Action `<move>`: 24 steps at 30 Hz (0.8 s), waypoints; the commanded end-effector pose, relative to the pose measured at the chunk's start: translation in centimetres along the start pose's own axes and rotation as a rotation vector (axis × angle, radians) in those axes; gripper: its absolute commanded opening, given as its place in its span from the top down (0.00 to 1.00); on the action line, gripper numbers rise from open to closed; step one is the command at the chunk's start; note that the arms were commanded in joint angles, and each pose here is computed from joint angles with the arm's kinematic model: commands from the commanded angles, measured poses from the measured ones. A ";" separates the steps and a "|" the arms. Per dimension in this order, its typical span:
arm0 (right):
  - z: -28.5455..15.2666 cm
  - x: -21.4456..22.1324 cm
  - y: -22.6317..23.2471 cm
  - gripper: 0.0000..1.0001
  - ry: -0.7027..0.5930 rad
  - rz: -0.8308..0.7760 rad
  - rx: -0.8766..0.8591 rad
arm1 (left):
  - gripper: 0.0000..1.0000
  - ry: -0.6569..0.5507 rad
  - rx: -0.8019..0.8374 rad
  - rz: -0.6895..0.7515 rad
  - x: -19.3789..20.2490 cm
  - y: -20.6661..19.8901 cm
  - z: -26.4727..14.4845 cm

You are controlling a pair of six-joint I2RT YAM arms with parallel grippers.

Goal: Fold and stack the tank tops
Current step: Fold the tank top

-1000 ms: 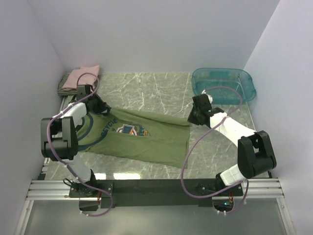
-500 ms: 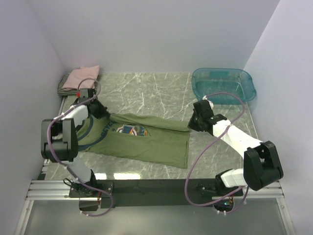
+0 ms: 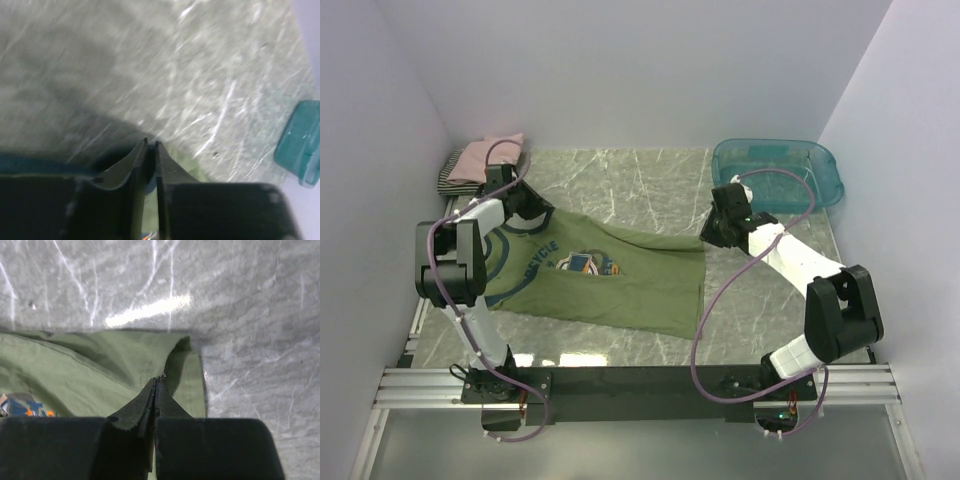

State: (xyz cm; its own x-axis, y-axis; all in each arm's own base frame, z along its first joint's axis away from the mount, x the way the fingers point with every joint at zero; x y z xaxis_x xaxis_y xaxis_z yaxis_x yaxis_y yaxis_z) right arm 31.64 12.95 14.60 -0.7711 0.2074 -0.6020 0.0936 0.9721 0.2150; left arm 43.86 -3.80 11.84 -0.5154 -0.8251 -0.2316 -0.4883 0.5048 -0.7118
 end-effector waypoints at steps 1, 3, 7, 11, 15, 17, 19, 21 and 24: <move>-0.8 0.0 -0.2 1.00 -0.033 0.006 -0.017 | 0.81 -0.002 0.054 0.007 0.6 0.1 -1.3; -0.5 0.3 -0.5 1.00 -0.024 0.008 -0.005 | 0.71 0.004 0.015 -0.008 0.9 1.3 -0.9; 0.5 -0.1 -0.7 1.00 -0.022 0.005 0.011 | 0.53 -0.041 0.025 -0.004 -0.9 -0.2 -1.1; 1.9 -2.4 -0.9 1.00 -0.050 0.021 0.036 | 0.49 -0.118 0.012 0.041 -3.8 -3.3 -2.1; 4.9 -3.9 -1.7 1.00 -0.026 0.043 0.080 | 0.51 -0.135 -0.051 0.033 -5.2 -4.6 -2.5; 5.7 -4.7 -1.7 1.00 -0.022 0.056 0.082 | 0.52 -0.116 -0.080 0.035 -5.1 -4.8 -2.4; 6.8 -4.4 -2.2 1.00 0.001 0.066 0.102 | 0.53 -0.077 -0.118 0.050 -4.4 -4.6 -1.9; 7.5 -4.1 -2.7 1.00 0.015 0.081 0.109 | 0.55 -0.041 -0.131 0.062 -3.6 -4.6 -1.3; 7.3 -3.9 -3.4 1.00 -0.002 0.117 0.107 | 0.57 0.030 -0.162 0.071 -1.7 -4.1 0.3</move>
State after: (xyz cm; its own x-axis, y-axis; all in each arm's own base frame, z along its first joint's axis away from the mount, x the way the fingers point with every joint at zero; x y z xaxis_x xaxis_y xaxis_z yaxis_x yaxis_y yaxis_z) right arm 37.96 10.27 9.26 -0.8023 0.2787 -0.5278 0.2236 0.9602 0.1671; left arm 48.14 -2.74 17.73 -0.4830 -0.8148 -0.3208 -0.5083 0.5592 -0.6550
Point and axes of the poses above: each gripper's point midway between its finger pads, its own z axis out along the fingers, its own y axis along the line the jaws close on, x = y × z, the point moved 6 cm from there along -z, back along the fingers, and after that the axes turned 12 degrees about -z, right-handed, at the moved point
